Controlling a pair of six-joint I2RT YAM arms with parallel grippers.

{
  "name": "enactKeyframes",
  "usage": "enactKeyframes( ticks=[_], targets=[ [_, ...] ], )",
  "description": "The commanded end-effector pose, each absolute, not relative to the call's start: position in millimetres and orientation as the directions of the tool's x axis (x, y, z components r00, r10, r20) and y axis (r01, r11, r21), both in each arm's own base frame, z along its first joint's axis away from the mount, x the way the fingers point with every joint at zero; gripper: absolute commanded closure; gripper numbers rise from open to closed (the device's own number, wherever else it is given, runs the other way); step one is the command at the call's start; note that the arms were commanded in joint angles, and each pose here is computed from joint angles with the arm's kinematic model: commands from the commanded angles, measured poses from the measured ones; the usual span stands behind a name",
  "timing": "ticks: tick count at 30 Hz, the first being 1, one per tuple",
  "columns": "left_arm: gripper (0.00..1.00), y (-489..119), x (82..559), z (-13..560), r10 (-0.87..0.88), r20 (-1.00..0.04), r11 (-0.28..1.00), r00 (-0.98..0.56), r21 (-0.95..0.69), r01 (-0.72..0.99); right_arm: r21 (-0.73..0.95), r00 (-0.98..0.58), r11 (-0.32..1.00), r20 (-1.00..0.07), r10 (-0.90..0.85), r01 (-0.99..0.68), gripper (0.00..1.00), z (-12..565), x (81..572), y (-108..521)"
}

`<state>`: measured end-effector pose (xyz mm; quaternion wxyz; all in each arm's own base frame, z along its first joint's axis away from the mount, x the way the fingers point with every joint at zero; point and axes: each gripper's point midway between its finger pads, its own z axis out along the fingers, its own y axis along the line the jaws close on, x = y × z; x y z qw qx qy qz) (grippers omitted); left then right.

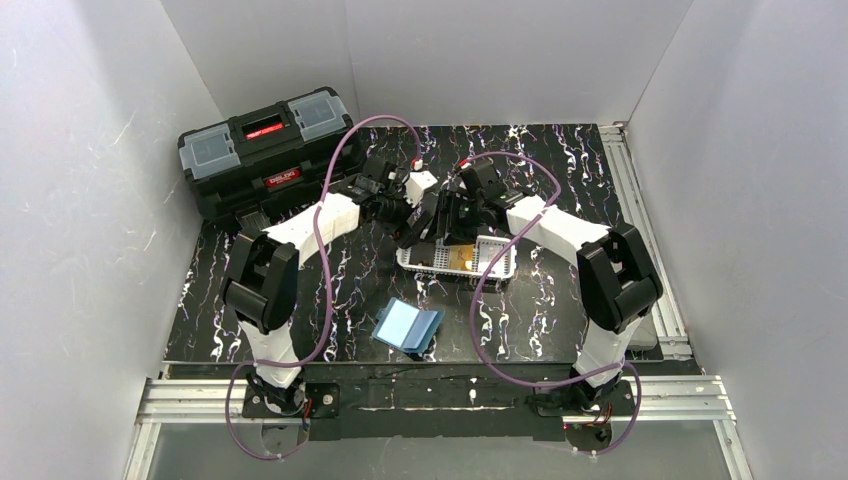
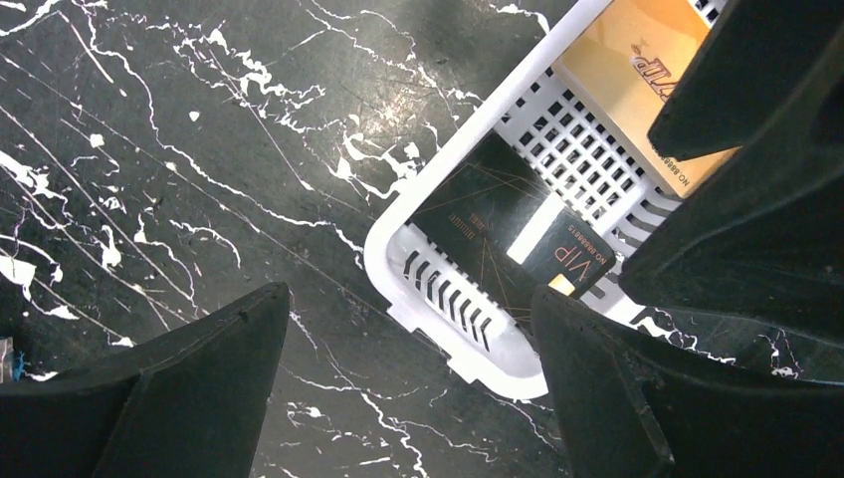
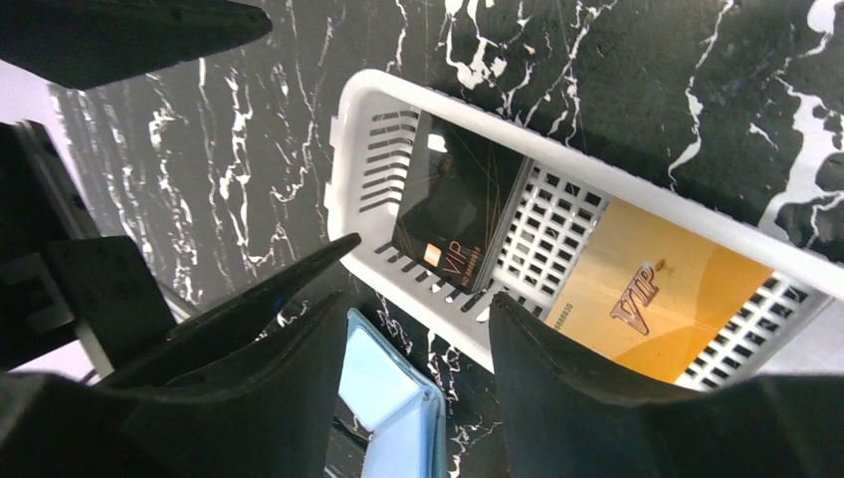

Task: Put the credit cards into the card holder
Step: Pick up the credit card from the storage box.

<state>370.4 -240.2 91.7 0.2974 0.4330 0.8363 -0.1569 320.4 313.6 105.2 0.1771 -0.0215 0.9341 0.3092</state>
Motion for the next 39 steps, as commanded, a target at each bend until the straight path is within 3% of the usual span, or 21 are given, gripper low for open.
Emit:
enactKeyframes(
  ticks=[1,39],
  targets=[
    [0.09,-250,370,94,0.616,-0.675,0.538,-0.405,-0.015,0.843,0.679,-0.94,0.724,-0.315,0.134,-0.124,0.39,114,329,325],
    [0.1,-253,374,72,0.729,-0.654,0.337,-0.2,0.089,0.937,0.614,-0.948,0.789,-0.247,0.199,0.005,0.41,70,359,329]
  ],
)
